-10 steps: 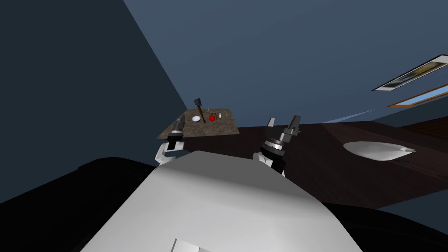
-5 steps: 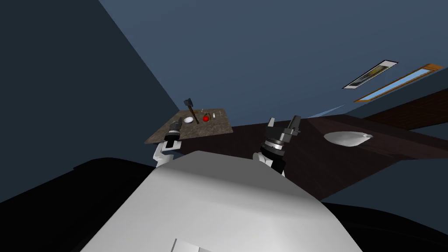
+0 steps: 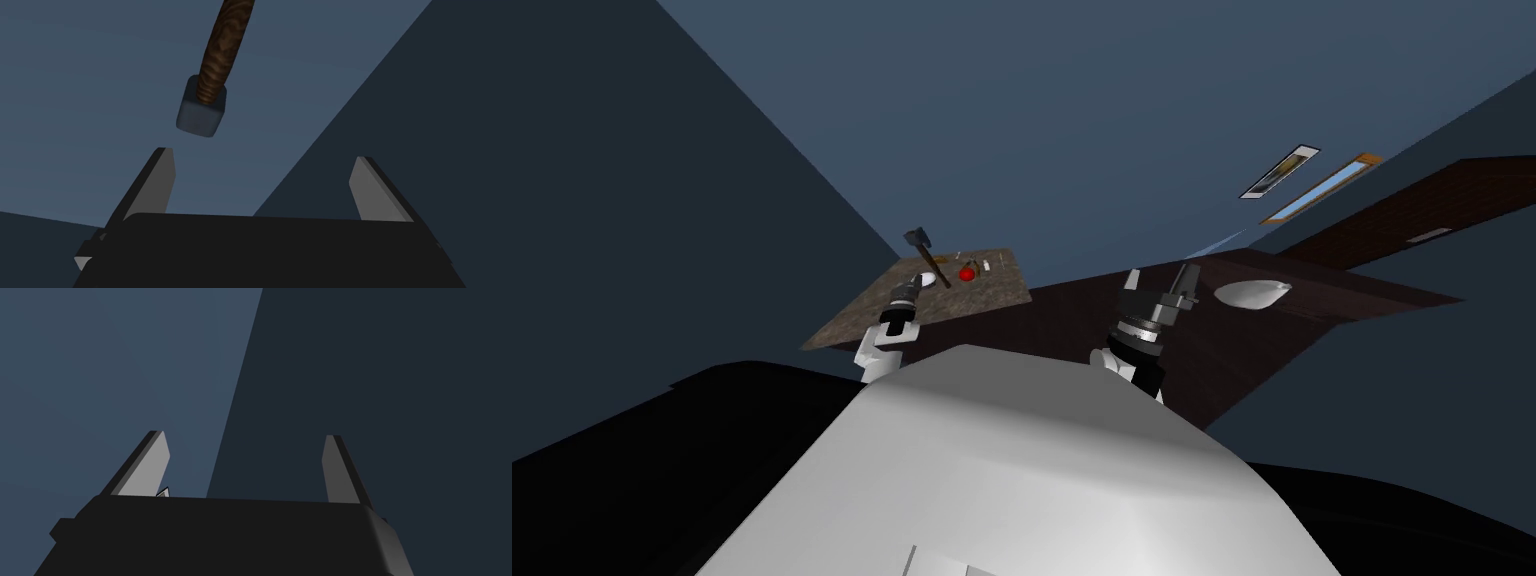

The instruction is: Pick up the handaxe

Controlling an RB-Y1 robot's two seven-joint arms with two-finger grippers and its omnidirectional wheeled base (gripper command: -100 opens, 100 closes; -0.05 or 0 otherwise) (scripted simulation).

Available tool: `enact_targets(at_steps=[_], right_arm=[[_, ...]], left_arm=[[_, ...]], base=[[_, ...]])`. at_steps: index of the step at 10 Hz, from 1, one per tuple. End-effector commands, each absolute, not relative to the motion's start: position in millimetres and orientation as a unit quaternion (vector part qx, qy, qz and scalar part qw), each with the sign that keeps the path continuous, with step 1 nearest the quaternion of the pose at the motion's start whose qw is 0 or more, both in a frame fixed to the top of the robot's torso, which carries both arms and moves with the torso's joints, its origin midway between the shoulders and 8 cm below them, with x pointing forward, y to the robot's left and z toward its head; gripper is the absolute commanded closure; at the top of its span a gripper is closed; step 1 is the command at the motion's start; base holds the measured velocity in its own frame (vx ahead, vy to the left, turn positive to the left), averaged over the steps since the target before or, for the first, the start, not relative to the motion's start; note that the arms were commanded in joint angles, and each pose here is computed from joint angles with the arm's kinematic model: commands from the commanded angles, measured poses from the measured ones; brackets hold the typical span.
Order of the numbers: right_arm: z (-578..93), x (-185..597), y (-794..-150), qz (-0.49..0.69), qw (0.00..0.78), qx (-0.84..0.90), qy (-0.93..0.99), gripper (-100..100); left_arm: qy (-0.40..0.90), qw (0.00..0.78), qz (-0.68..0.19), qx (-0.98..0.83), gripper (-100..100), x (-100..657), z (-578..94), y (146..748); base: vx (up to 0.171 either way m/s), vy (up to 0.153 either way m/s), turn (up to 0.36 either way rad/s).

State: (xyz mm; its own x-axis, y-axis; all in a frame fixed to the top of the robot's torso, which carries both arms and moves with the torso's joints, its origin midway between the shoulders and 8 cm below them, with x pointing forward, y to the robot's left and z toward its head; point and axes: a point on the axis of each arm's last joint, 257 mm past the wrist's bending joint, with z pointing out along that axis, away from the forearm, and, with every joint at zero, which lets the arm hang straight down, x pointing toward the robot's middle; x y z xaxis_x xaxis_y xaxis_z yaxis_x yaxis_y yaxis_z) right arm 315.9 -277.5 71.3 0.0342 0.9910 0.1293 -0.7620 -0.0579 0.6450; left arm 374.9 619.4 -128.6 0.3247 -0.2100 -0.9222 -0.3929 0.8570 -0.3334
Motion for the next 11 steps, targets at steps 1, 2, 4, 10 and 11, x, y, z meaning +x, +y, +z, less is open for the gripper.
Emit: enact_targets(at_steps=[1, 2, 4, 10, 11], right_arm=[[71.3, 315.9, -277.5, 0.666, 0.658, 0.291, 0.197, 0], [71.3, 315.9, -277.6, 0.666, 0.658, 0.291, 0.197, 0], [71.3, 315.8, -277.6, 0.666, 0.658, 0.291, 0.197, 0], [71.3, 315.9, -277.6, 0.666, 0.658, 0.291, 0.197, 0], [71.3, 315.9, -277.6, 0.666, 0.658, 0.291, 0.197, 0]], left_arm=[[0.591, 0.759, 0.087, -0.260, -100, 371.7, -136.0, 636.8], [0.599, 0.751, 0.101, -0.258, -100, 370.5, -140.5, 646.0], [0.606, 0.745, 0.115, -0.256, -100, 369.5, -144.4, 654.2], [0.650, 0.704, 0.180, -0.223, -100, 368.7, -164.6, 689.4], [0.656, 0.699, 0.186, -0.217, -100, 369.4, -167.3, 691.6]], base=[[0.024, -0.037, -0.211], [0.021, -0.019, -0.185], [0.011, -0.001, -0.069], [0.031, 0.049, -0.165], [0.108, 0.147, -0.154]])
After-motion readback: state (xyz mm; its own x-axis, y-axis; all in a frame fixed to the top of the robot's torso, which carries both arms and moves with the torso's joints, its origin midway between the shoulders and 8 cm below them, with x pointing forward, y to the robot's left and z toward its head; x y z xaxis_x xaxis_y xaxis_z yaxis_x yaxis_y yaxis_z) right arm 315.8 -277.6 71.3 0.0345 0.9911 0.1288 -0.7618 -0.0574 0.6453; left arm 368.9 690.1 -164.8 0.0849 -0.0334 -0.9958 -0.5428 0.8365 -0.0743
